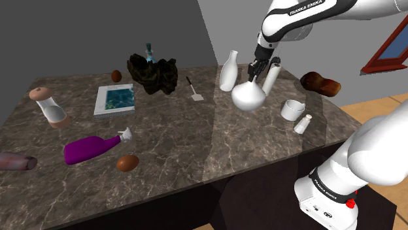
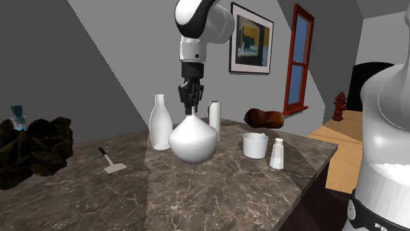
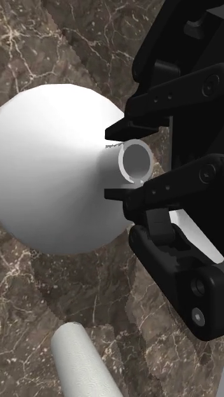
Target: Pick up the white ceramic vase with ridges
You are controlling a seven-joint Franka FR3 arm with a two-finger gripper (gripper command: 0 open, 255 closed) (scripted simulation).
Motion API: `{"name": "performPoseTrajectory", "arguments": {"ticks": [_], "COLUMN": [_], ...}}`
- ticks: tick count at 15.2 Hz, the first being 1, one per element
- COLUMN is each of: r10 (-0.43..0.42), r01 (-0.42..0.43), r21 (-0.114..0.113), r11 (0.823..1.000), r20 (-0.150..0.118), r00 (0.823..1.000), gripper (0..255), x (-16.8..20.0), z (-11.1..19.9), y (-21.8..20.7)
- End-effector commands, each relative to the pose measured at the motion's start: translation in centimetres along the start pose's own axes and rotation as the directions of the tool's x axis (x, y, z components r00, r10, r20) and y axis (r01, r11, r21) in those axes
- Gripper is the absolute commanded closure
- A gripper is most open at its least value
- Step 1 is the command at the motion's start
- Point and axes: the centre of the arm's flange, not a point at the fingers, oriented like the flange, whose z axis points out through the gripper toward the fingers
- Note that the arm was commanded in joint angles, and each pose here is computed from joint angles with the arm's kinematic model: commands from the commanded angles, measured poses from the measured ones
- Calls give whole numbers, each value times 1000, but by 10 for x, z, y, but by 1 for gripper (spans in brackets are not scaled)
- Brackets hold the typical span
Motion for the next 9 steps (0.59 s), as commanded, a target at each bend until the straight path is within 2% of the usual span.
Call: {"name": "performPoseTrajectory", "arguments": {"ticks": [1, 7, 9], "r10": [0, 0, 0], "r01": [0, 0, 0], "r21": [0, 0, 0], "r11": [1000, 1000, 1000], "r20": [-1, -1, -1], "r00": [1000, 1000, 1000], "gripper": [255, 255, 255], "x": [0, 1, 1], "z": [-11, -42, -43], "y": [-1, -1, -1]}}
